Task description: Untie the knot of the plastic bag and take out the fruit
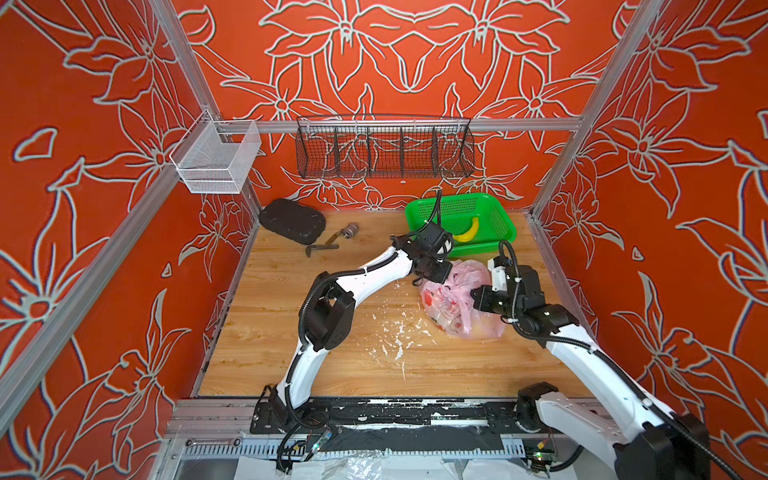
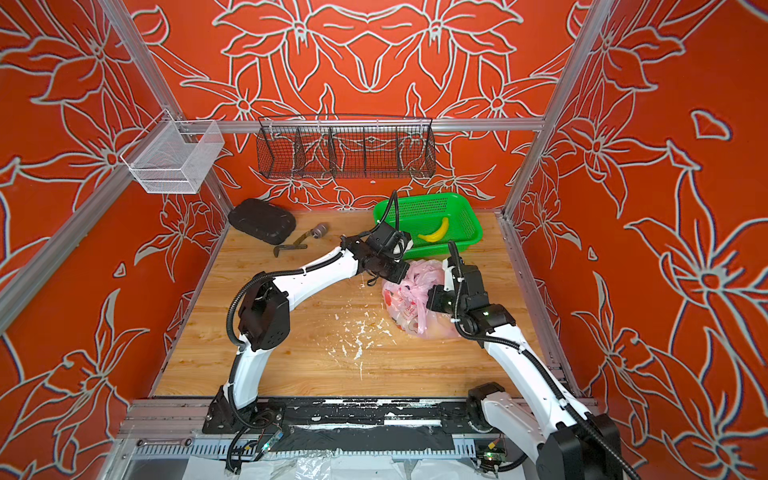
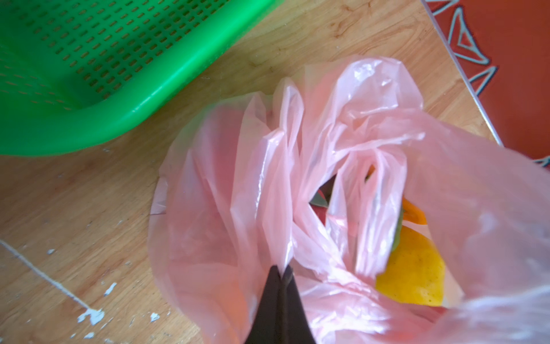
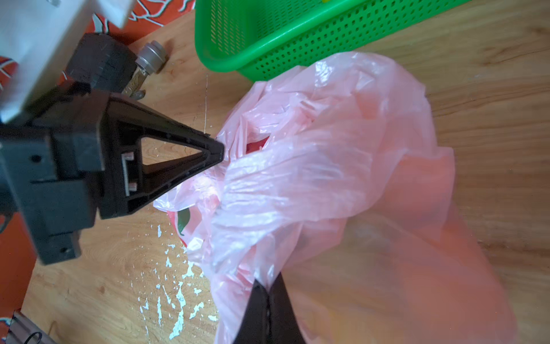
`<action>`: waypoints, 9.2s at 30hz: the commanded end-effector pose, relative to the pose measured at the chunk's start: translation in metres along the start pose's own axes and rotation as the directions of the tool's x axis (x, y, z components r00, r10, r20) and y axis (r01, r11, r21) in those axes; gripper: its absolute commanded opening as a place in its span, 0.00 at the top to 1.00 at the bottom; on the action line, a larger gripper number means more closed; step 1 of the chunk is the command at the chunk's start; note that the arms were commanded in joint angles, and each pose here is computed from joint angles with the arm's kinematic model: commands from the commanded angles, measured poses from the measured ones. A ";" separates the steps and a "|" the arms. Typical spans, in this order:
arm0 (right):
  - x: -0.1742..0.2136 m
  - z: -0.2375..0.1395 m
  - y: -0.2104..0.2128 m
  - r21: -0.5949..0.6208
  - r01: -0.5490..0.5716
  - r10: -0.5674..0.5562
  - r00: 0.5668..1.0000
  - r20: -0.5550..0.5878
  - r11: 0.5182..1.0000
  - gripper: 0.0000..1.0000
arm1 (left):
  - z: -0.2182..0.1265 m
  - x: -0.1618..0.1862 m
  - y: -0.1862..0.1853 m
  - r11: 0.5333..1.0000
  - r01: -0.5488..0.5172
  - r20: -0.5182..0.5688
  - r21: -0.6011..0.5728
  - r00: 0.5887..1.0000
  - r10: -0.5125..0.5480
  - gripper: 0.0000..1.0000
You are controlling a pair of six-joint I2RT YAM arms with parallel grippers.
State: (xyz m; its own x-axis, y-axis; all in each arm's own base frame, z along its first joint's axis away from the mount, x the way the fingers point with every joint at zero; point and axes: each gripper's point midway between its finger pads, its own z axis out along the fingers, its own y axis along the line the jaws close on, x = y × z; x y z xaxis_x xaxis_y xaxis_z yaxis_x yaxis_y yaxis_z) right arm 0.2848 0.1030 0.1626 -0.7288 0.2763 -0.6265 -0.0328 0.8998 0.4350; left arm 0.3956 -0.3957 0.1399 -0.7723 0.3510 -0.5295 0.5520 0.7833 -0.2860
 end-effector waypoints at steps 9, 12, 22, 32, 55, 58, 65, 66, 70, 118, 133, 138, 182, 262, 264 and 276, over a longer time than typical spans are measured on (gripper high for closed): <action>0.006 -0.023 -0.059 0.235 -0.131 0.110 0.989 0.100 0.963 1.00 | -0.065 -0.002 0.044 0.994 0.067 0.105 -0.092 0.993 -0.057 1.00; 0.006 -0.026 -0.065 0.252 -0.154 0.127 0.985 0.120 0.955 1.00 | -0.076 0.003 0.057 0.990 0.104 0.119 -0.093 0.989 -0.093 1.00; -0.009 -0.039 -0.058 0.203 -0.213 0.175 0.966 0.188 0.956 0.95 | -0.099 0.011 0.064 0.989 0.142 0.167 -0.049 0.977 -0.132 1.00; -0.062 -0.096 0.038 -0.132 0.171 -0.117 0.932 0.344 0.976 0.44 | -0.107 0.003 0.043 0.990 0.128 0.198 0.066 0.970 -0.139 1.00; -0.001 -0.008 0.077 -0.121 0.965 -0.942 0.255 0.217 0.234 0.50 | -0.114 0.008 0.047 0.990 0.131 0.203 0.041 0.970 -0.137 1.00; -0.004 0.000 0.072 -0.102 0.964 -0.945 0.262 0.196 0.246 0.75 | -0.114 0.010 0.049 0.989 0.143 0.203 0.036 0.968 -0.147 1.00; -0.004 0.004 0.069 -0.079 0.965 -0.944 0.260 0.202 0.249 0.95 | -0.115 0.012 0.054 0.982 0.187 0.201 0.036 0.961 -0.190 1.00; -0.006 0.005 0.068 -0.071 0.962 -0.941 0.274 0.198 0.265 1.00 | -0.115 0.012 0.056 0.981 0.193 0.203 0.033 0.959 -0.195 1.00; -0.028 -0.002 0.068 0.025 0.918 -0.893 0.380 0.239 0.397 1.00 | -0.120 0.018 0.064 0.977 0.214 0.213 0.011 0.954 -0.211 1.00; -0.075 -0.056 0.070 0.036 0.679 -0.594 0.614 0.519 0.734 1.00 | -0.058 0.085 -0.054 0.275 -0.893 0.108 -0.356 0.253 0.961 0.11; -0.071 -0.060 0.065 0.052 0.667 -0.588 0.614 0.526 0.743 1.00 | -0.121 0.069 -0.064 0.515 -0.762 0.330 -0.394 0.405 0.852 0.91; -0.073 -0.067 0.064 0.063 0.658 -0.579 0.607 0.544 0.750 1.00 | -0.149 0.046 -0.038 0.699 -0.594 0.426 -0.398 0.555 0.714 1.00; 0.042 -0.087 0.177 -0.472 0.710 -0.589 0.701 0.402 0.523 0.34 | -0.205 0.007 0.091 0.854 0.515 0.413 0.068 0.765 -0.494 0.43; -0.195 0.042 0.107 -0.150 0.237 -0.231 0.971 0.059 0.960 0.34 | -0.241 0.152 0.062 0.917 0.394 0.325 -0.067 0.877 -0.353 0.21; -0.186 0.024 0.113 -0.174 0.196 -0.188 0.980 0.062 0.965 0.32 | -0.251 0.129 0.054 0.943 0.329 0.369 -0.051 0.884 -0.288 0.19; -0.095 0.031 0.134 -0.055 0.037 -0.043 0.993 -0.108 0.998 0.28 | -0.205 0.031 0.057 0.966 0.259 0.246 -0.010 0.937 -0.249 0.02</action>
State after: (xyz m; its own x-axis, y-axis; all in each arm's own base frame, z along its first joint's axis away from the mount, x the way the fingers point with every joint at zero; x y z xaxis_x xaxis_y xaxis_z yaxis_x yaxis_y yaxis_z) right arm 0.3724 0.2058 0.2899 -0.7535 0.1398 -0.6424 -0.2223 0.8654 0.4491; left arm 0.3271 -0.2326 0.2722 -0.7753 -0.0239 -0.6311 0.2945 0.8703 -0.3948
